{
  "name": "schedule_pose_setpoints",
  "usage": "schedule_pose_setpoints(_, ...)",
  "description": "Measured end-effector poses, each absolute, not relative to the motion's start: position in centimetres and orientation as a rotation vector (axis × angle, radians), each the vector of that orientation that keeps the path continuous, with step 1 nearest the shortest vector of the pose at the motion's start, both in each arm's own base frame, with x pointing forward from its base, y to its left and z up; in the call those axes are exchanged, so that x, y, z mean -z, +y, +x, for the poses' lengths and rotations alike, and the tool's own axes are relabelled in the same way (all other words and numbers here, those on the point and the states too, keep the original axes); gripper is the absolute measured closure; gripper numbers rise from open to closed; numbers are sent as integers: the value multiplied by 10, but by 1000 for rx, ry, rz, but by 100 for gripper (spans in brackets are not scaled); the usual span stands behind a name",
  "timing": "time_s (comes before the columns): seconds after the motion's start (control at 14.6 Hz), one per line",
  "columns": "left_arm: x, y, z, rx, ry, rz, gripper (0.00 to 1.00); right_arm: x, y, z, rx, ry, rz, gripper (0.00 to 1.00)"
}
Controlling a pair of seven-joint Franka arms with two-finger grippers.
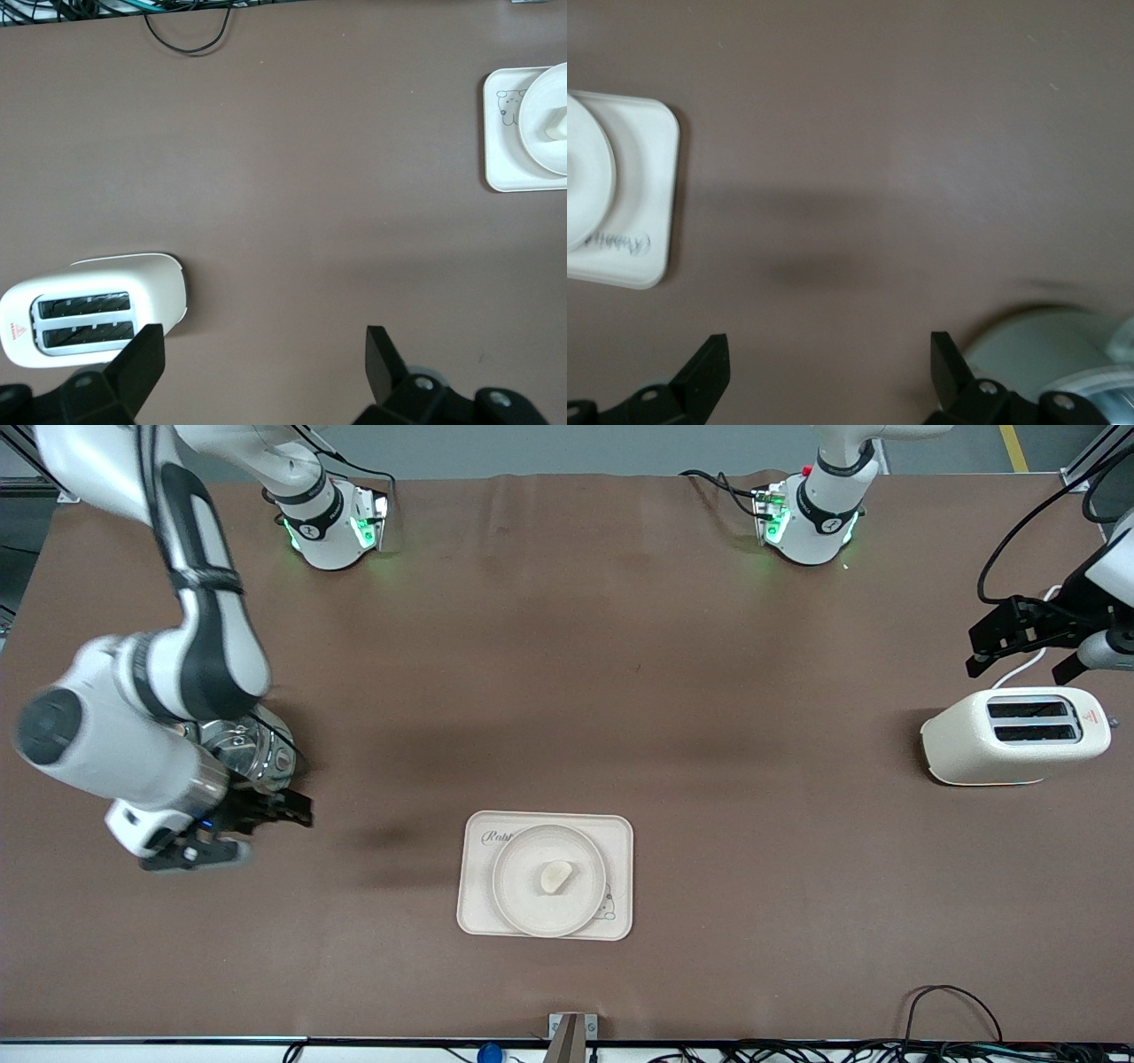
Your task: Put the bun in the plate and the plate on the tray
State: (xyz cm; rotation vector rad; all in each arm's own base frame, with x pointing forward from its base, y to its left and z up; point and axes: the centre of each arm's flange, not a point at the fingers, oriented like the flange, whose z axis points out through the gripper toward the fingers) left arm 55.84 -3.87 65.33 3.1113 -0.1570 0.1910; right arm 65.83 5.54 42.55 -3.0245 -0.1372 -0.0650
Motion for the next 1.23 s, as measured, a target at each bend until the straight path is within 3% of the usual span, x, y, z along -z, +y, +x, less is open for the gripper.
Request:
schedule_pose_setpoints(0.34,-650,-37,570,-160,-149,3116,0,-520,21,598,-31,-173,-3068,0)
schedule_pose_setpoints(0.62,-650,-37,571,-160,-149,3116,0,-587,5,556,6,-182,-3077,0)
schedule_pose_setpoints(1.23,-649,-35,571,-151,-145,3117,0,-621,-32,530,-54,-156,-3087,0)
